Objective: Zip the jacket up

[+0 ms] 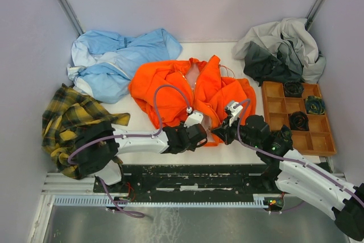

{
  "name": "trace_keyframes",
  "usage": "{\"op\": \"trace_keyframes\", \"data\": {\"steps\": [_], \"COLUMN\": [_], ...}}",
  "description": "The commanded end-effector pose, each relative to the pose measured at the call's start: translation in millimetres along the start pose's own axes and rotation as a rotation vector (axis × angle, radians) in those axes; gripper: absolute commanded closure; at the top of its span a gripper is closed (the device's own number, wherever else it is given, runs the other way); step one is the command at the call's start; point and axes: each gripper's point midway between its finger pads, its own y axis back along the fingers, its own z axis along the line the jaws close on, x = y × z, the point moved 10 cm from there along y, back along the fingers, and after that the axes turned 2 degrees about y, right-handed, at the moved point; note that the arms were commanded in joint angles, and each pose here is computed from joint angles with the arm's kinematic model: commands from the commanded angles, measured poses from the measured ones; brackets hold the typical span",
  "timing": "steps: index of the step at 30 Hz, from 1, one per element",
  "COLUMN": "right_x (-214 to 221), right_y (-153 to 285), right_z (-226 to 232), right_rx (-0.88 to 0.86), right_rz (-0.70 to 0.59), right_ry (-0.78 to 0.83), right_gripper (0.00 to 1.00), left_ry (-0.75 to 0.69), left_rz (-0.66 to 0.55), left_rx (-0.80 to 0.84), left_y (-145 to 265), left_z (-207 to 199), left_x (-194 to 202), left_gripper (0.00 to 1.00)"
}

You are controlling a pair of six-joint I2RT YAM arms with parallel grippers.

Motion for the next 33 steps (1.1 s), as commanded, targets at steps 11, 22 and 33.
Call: {"op": "trace_keyframes", "data": {"steps": [11,22,33], "right_x": [-7,-6,-6], "right_y": [-1,-4,-5], "right_z": [0,0,0], "right_rx": [0.003,-0.004,0.000], "right_rz": [-0.041,-0.024,-0.017], "right_ry": [0.006,0.003,0.002], "right_gripper": [0.99,0.97,0.97], "left_ry": [0.086,0.075,0.025], "left_rz": [-0.017,0.050,0.198], "left_rx": [0.097,0.050,-0.042], "left_y": [3,-11,-38], "left_z": [-10,-2,1], "left_x": [-8,4,33], "left_gripper": [0.49,0.52,0.51]}}
